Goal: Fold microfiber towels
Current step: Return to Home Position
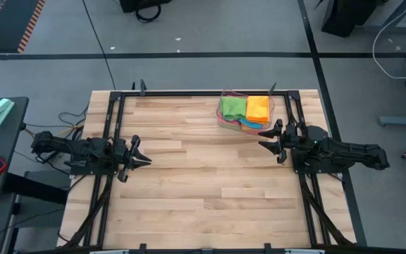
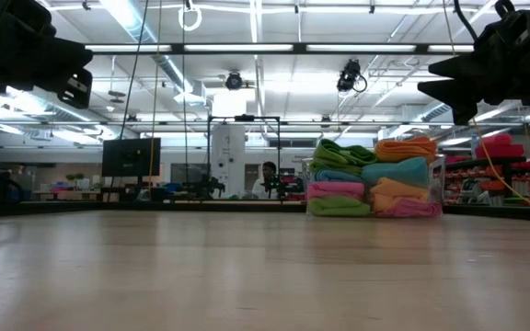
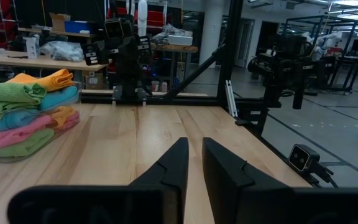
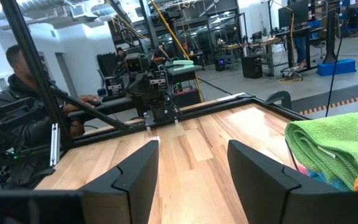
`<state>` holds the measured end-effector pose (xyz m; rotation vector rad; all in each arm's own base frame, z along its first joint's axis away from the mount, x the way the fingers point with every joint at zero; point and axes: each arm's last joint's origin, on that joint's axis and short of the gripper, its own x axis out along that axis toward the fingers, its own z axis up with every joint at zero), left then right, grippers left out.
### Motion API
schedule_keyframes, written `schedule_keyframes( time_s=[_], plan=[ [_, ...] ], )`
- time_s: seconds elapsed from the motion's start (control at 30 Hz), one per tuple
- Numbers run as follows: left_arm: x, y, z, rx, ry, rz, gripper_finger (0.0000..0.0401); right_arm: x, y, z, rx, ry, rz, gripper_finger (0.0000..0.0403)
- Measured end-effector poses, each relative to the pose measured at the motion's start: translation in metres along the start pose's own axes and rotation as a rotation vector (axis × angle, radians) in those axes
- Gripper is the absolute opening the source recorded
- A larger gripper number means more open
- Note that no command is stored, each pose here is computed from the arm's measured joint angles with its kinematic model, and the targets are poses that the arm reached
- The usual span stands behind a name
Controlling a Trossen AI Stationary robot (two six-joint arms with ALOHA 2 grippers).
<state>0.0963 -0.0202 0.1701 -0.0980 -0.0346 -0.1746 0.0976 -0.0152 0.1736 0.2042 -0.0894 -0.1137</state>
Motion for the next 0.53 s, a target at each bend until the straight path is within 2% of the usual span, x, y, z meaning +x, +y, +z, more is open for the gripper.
schedule_keyframes(
  time_s=[0.23,0.53],
  plan=[
    [0.0,0.0,0.0,0.0,0.0,0.0,0.0062,0.0,0.0,0.0,0.0,0.0,0.0,0.0201],
    [0.0,0.0,0.0001,0.0,0.0,0.0,0.0051,0.0,0.0,0.0001,0.0,0.0,0.0,0.0201]
  ],
)
